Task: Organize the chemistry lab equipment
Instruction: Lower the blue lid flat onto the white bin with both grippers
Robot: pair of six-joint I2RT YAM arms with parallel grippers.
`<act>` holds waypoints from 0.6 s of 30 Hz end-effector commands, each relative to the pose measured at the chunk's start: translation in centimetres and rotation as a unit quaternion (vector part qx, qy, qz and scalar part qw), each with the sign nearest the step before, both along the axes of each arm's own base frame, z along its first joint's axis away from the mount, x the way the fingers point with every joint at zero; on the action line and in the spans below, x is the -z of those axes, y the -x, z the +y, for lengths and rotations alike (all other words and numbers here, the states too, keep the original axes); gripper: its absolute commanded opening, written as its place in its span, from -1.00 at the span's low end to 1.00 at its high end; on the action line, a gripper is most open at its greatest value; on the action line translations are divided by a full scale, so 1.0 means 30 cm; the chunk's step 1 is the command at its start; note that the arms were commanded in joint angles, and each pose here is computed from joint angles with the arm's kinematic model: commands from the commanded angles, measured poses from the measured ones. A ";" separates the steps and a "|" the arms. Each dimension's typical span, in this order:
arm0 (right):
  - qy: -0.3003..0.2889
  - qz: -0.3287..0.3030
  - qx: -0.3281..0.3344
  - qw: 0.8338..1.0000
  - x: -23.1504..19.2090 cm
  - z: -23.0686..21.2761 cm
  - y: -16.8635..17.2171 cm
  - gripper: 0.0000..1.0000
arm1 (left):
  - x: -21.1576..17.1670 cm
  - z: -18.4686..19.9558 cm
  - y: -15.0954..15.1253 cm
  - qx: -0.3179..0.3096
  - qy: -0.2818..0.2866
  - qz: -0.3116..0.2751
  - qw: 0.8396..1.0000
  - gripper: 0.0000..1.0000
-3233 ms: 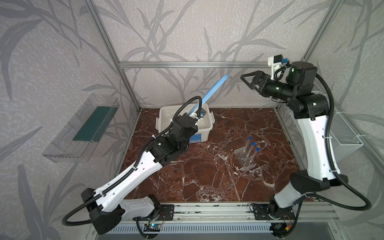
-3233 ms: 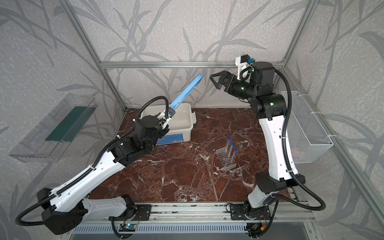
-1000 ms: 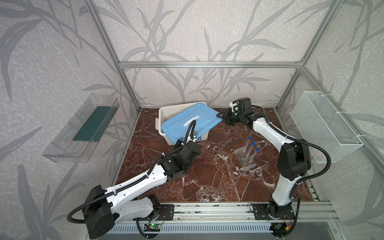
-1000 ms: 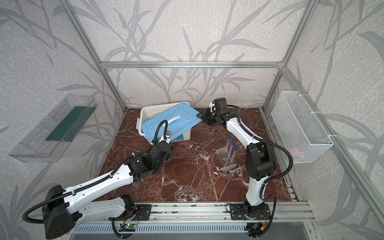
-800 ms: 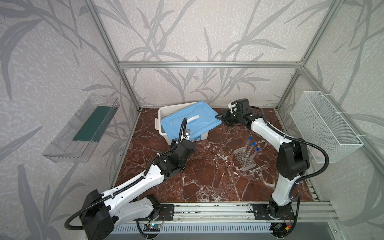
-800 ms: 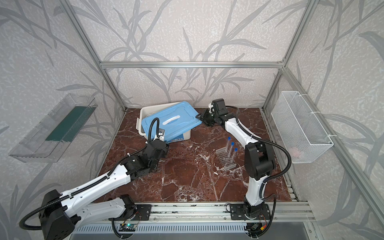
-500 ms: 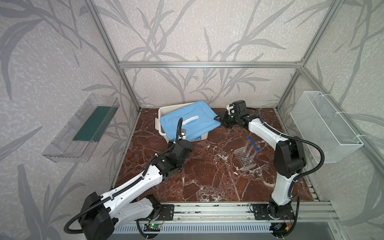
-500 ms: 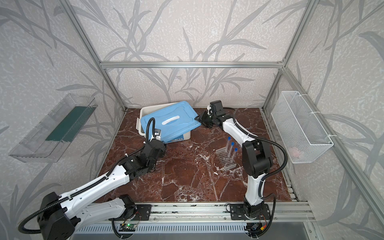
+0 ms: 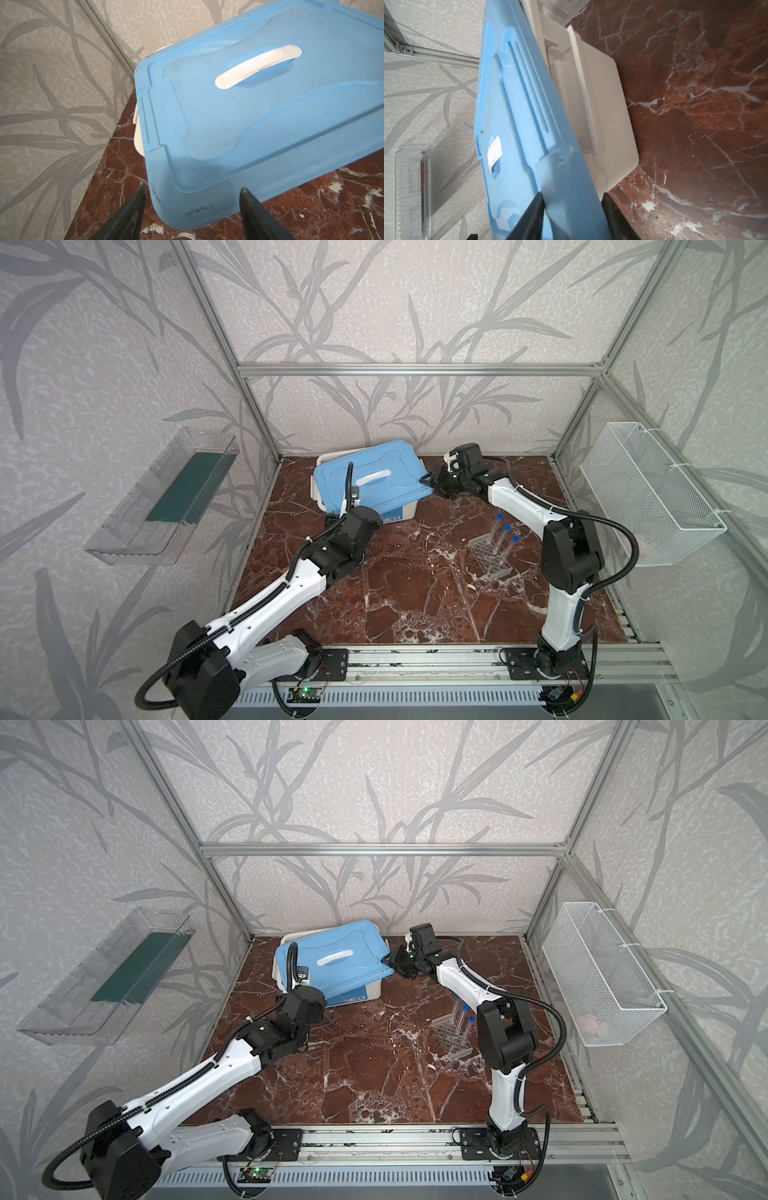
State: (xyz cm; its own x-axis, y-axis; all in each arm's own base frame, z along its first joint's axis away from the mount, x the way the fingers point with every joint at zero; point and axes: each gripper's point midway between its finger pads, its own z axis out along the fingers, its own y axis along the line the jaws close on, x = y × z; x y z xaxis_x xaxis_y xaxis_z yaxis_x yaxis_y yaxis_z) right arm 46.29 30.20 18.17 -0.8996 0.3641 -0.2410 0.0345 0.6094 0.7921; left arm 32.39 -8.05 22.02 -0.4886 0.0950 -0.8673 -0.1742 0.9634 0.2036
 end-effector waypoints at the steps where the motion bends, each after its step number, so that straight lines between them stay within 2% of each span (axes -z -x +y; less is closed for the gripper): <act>1: 0.018 0.000 -0.008 1.000 0.028 0.025 0.002 -0.13 | -0.030 0.032 -0.016 -0.027 0.022 -0.006 0.999 0.46; 8: 0.023 -0.003 -0.008 1.000 0.023 0.026 -0.008 -0.12 | -0.023 0.088 -0.085 -0.049 0.036 0.006 0.998 0.47; 12: 0.041 -0.002 -0.004 0.999 0.035 0.011 -0.004 -0.09 | -0.053 0.125 -0.131 -0.061 0.072 0.010 0.995 0.51; 16: 0.052 -0.003 -0.004 0.999 0.041 0.008 -0.006 -0.05 | -0.112 0.115 -0.158 -0.043 0.090 -0.014 0.995 0.58; 18: 0.054 -0.001 -0.004 0.999 0.045 0.010 -0.009 -0.01 | -0.113 0.144 -0.178 -0.054 0.106 -0.002 0.993 0.58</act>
State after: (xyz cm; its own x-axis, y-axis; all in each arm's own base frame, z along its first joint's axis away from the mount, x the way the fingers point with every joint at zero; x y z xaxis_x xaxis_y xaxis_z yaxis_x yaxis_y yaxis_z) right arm 46.57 30.61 18.29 -0.8952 0.3428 -0.2850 0.0078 0.6513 0.7588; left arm 36.95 -3.99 24.23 -0.4960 -0.0827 -0.8644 -0.2748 0.9592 0.0659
